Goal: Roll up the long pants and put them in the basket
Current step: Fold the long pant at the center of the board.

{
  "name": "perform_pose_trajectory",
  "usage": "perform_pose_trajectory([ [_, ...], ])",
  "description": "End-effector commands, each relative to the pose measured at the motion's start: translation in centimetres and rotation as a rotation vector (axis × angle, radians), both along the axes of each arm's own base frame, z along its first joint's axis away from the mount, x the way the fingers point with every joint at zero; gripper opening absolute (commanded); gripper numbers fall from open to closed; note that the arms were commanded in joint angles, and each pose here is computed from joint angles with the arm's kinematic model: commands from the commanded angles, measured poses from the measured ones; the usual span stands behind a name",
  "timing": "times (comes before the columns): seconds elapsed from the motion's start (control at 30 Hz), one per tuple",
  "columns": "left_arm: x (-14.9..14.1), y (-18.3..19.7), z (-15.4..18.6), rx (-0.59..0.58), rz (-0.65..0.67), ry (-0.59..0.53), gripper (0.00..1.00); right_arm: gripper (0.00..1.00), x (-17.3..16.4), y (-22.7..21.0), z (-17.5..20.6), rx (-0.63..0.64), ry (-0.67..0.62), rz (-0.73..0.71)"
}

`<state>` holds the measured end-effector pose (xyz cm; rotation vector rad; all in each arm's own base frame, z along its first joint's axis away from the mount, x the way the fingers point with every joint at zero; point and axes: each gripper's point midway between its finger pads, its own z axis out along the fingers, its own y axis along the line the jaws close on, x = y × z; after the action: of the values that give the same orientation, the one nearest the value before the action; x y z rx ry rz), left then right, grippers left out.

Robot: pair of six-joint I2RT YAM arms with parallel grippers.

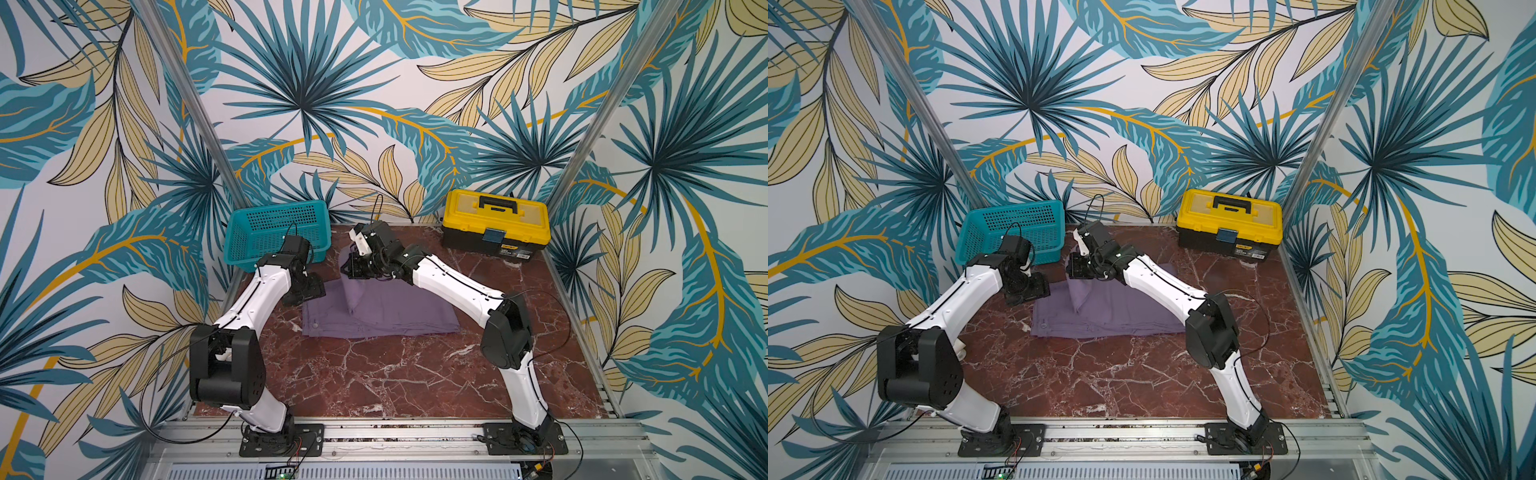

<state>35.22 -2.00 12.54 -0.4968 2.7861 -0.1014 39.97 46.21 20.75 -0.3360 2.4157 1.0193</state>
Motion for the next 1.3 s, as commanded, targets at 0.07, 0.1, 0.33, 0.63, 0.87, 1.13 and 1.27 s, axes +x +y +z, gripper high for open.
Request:
perform_pose_trajectory([
  [0.07,-0.5,1.8,0.3,0.018,0.047,-0.017,0.78,0.00,-0.5,1.8,-2.7,0.010,0.055,0.029],
  [0.1,-0.5,2.1,0.3,0.019,0.054,-0.019,0.78,0.00,-0.5,1.9,-3.1,0.007,0.062,0.030],
  [0.33,-0.4,2.9,0.7,0.026,0.087,-0.037,0.78,0.17,-2.5,5.7,-5.3,0.087,0.118,0.091],
  [0.63,-0.3,4.4,2.2,0.046,0.151,-0.084,0.78,0.53,-5.1,9.6,-3.0,0.245,0.138,0.162],
  [0.87,0.2,-0.9,3.8,-0.001,0.004,-0.134,0.69,0.53,-1.6,-1.7,-2.0,0.043,0.063,0.025],
  [1.13,1.3,-9.3,-0.8,-0.022,-0.135,-0.117,0.53,0.44,-1.5,-17.6,-11.6,-0.390,0.180,-0.085],
  [1.27,1.5,-8.5,-4.8,0.048,-0.135,-0.040,0.46,0.43,-1.6,-23.3,-14.9,-0.505,0.263,-0.164],
])
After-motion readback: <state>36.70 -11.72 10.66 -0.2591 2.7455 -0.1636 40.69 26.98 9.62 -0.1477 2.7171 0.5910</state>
